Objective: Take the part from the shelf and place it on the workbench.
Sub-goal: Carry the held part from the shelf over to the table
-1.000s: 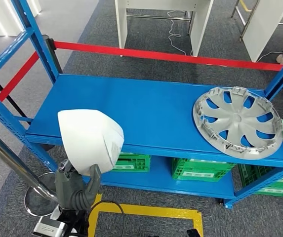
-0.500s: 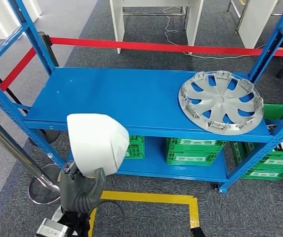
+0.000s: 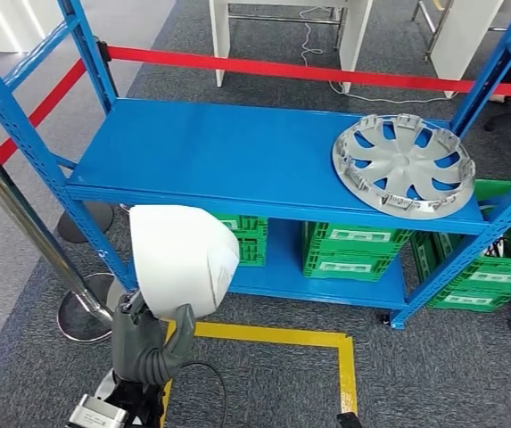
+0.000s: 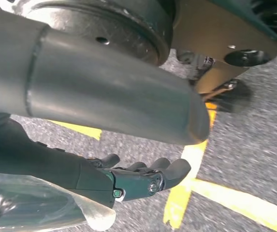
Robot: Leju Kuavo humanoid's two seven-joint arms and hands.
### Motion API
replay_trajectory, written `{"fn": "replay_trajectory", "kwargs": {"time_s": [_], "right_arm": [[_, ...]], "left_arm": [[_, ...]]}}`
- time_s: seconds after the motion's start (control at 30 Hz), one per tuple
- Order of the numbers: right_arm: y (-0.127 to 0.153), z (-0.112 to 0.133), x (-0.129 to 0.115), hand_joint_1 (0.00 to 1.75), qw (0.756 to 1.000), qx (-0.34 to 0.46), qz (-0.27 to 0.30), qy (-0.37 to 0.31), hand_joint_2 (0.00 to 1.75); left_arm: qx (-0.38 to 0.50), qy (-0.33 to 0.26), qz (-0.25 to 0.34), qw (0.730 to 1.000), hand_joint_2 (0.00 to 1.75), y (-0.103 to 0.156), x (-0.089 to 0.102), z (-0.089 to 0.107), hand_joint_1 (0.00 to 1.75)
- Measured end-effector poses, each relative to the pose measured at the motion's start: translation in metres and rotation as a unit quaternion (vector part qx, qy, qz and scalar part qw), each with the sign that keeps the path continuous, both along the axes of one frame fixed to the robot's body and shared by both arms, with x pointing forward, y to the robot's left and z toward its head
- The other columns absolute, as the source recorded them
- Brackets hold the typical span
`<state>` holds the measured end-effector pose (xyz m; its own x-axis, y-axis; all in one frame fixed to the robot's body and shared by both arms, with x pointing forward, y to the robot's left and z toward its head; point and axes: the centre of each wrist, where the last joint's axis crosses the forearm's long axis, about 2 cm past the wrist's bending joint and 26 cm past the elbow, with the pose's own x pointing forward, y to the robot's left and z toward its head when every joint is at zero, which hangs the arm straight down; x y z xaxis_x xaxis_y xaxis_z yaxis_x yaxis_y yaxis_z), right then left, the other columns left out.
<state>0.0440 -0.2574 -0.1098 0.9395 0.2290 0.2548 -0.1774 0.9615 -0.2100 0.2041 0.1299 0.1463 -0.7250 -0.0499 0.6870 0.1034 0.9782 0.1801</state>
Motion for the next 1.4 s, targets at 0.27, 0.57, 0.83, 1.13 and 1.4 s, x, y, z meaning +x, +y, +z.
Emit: {"fn": "replay_trajectory", "kwargs": {"time_s": [0.27, 0.57, 0.83, 1.13, 1.4], "right_arm": [[0.000, 0.000, 0.003, 0.00, 1.000, 0.000, -0.006, 0.002, 0.00], [0.010, 0.001, -0.001, 0.00, 1.000, -0.013, -0.008, 0.001, 0.00], [0.011, 0.001, -0.001, 0.00, 1.000, 0.000, 0.008, 0.000, 0.00], [0.008, 0.000, -0.004, 0.00, 1.000, -0.012, 0.011, 0.001, 0.00], [0.006, 0.000, -0.003, 0.00, 1.000, -0.008, 0.027, -0.005, 0.00]], "left_arm": [[0.001, 0.009, 0.001, 1.000, 1.75, 0.000, -0.001, -0.001, 1.75], [0.010, 0.029, -0.005, 1.000, 1.75, 0.004, -0.007, -0.008, 1.75], [0.021, 0.013, -0.023, 0.999, 1.75, 0.000, 0.003, -0.001, 1.75], [0.025, 0.020, -0.019, 0.999, 1.75, -0.005, 0.001, -0.006, 1.75], [0.016, 0.028, -0.013, 0.999, 1.75, -0.003, -0.005, -0.012, 1.75]]}}
